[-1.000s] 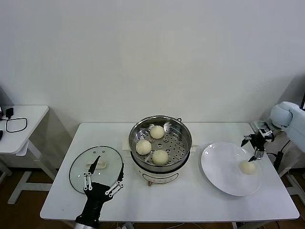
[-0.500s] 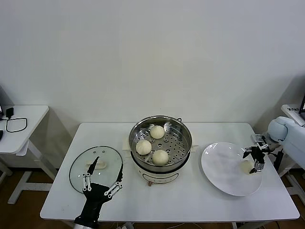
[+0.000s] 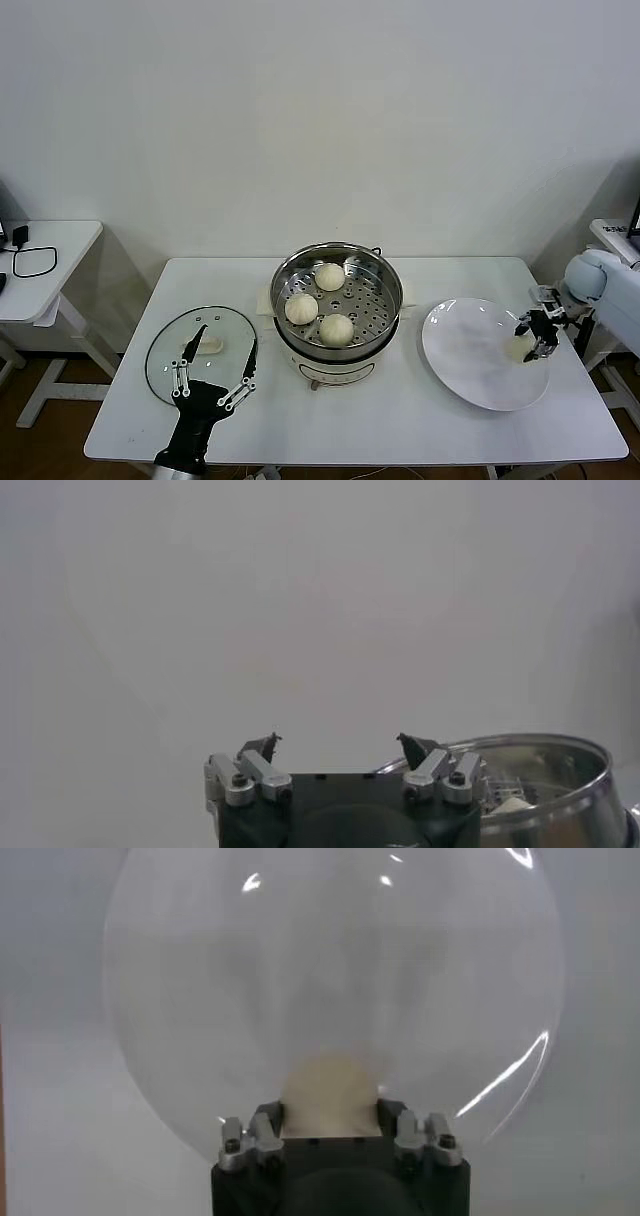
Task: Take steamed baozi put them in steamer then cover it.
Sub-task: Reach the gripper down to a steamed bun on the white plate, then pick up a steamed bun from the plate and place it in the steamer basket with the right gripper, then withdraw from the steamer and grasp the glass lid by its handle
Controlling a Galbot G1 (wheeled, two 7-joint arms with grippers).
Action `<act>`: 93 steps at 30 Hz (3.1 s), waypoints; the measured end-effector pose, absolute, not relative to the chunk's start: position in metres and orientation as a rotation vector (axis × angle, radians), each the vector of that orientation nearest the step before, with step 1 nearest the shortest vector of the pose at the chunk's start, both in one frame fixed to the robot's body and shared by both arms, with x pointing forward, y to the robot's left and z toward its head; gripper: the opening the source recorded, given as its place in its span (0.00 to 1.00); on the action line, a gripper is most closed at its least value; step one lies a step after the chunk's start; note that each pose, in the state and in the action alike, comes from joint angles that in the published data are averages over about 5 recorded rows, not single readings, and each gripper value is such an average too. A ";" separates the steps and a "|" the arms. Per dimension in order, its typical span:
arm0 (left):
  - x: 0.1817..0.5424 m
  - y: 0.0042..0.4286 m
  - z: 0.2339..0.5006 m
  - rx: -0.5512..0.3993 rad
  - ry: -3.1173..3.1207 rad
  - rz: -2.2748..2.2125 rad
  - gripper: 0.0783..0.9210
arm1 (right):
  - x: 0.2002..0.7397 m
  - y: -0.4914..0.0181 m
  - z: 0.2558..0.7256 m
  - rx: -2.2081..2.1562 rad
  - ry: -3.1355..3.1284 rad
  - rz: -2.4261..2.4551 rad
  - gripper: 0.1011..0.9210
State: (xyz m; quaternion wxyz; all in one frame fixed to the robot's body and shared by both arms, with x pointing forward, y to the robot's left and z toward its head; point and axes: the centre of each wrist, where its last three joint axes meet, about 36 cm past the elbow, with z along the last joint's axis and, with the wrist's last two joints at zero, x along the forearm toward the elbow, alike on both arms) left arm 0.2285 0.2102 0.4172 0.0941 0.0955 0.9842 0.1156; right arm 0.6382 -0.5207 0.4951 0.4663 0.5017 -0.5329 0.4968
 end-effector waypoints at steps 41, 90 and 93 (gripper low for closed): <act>0.233 0.210 0.422 0.285 2.898 0.344 0.88 | 0.696 -0.158 0.664 1.574 -1.185 1.440 0.62; 0.240 0.214 0.426 0.256 2.871 0.401 0.88 | 0.671 -0.178 0.645 1.705 -1.553 1.487 0.88; 0.244 0.216 0.428 0.244 2.857 0.433 0.88 | 0.658 -0.191 0.642 1.709 -1.800 1.501 0.88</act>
